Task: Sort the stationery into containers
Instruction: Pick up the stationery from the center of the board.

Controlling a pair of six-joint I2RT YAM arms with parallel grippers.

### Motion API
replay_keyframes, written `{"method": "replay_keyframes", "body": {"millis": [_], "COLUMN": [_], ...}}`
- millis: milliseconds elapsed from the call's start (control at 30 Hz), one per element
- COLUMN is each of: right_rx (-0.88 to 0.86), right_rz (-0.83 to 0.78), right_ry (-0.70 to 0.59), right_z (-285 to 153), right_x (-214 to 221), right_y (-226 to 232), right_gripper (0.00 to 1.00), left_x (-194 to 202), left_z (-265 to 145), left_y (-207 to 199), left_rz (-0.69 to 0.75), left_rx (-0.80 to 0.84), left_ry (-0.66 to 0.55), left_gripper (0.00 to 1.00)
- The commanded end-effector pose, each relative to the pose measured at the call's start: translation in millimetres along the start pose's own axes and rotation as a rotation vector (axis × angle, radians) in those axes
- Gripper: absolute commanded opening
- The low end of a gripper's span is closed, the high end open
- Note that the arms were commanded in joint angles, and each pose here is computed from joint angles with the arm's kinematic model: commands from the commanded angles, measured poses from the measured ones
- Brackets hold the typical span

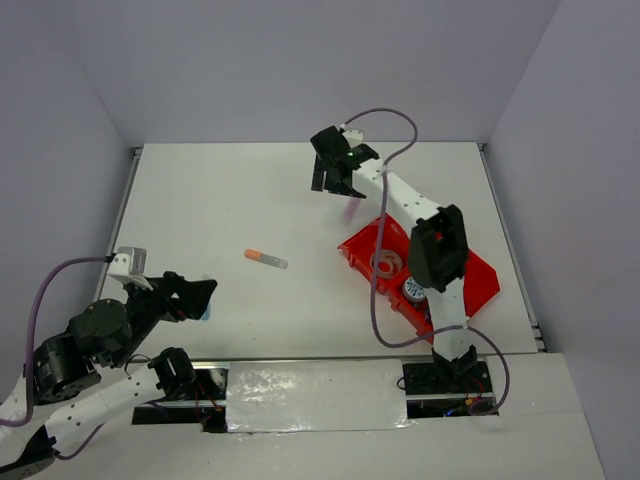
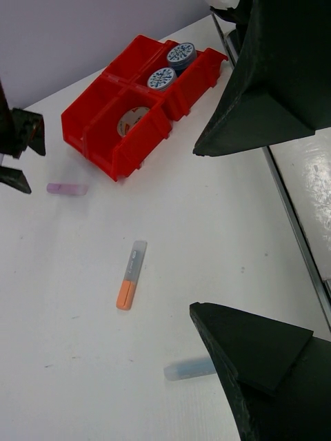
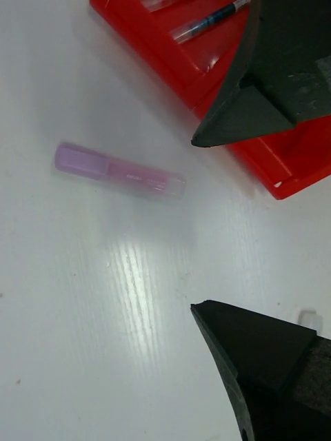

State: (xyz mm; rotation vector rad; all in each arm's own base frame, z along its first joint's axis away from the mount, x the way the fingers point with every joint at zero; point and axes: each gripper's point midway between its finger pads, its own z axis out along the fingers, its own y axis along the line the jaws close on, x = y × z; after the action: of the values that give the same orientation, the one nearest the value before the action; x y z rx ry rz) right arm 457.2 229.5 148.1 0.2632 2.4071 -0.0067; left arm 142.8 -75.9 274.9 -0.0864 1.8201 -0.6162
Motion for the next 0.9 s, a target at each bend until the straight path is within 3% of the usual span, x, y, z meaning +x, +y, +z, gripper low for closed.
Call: {"method": "replay_keyframes", "body": {"millis": [0, 233, 400, 433, 567, 800, 867], "right_rx": [0.037, 0.046, -0.028, -0.021, 0.012, -0.087, -0.098], "right_rz": [-0.024, 0.067, 0.028, -0.001, -0.030, -0.055, -0.079], "right_ry": [0.045, 0.107, 0.225, 0.302, 0.354, 0.476, 0.483], "right_z": [9.5, 56.7, 88.1, 99.8, 118.3, 133.1, 133.2], "right_x": [-13.3, -4.5, 20.7, 42.0, 50.2, 82.8, 84.1], "right_y": [-2.5, -24.2, -27.3, -29.1, -34.0, -26.0, -24.2], "right_gripper": [0.98, 0.96, 0.89, 0.88, 0.86, 0.43, 0.17], "left_x": [-12.9, -9.5, -7.2, -6.9, -5.6, -5.6, -3.4], "left_z": [-0.6, 3.7, 6.5, 6.5, 7.7, 8.6, 9.9], "left_y": [-7.4, -10.6, -12.4, -12.2, -11.7, -13.3, -14.1], "left_rz": [-0.023, -0.004, 0.006, 0.007, 0.009, 0.013, 0.021], "left_rx": [0.013, 0.013, 0.012, 0.012, 0.004, 0.008, 0.009], "left_ry": [-0.028, -0.010, 0.002, 0.003, 0.009, 0.011, 0.020], "left_gripper": [0.99, 0.99, 0.99, 0.99, 0.99, 0.99, 0.99]}}
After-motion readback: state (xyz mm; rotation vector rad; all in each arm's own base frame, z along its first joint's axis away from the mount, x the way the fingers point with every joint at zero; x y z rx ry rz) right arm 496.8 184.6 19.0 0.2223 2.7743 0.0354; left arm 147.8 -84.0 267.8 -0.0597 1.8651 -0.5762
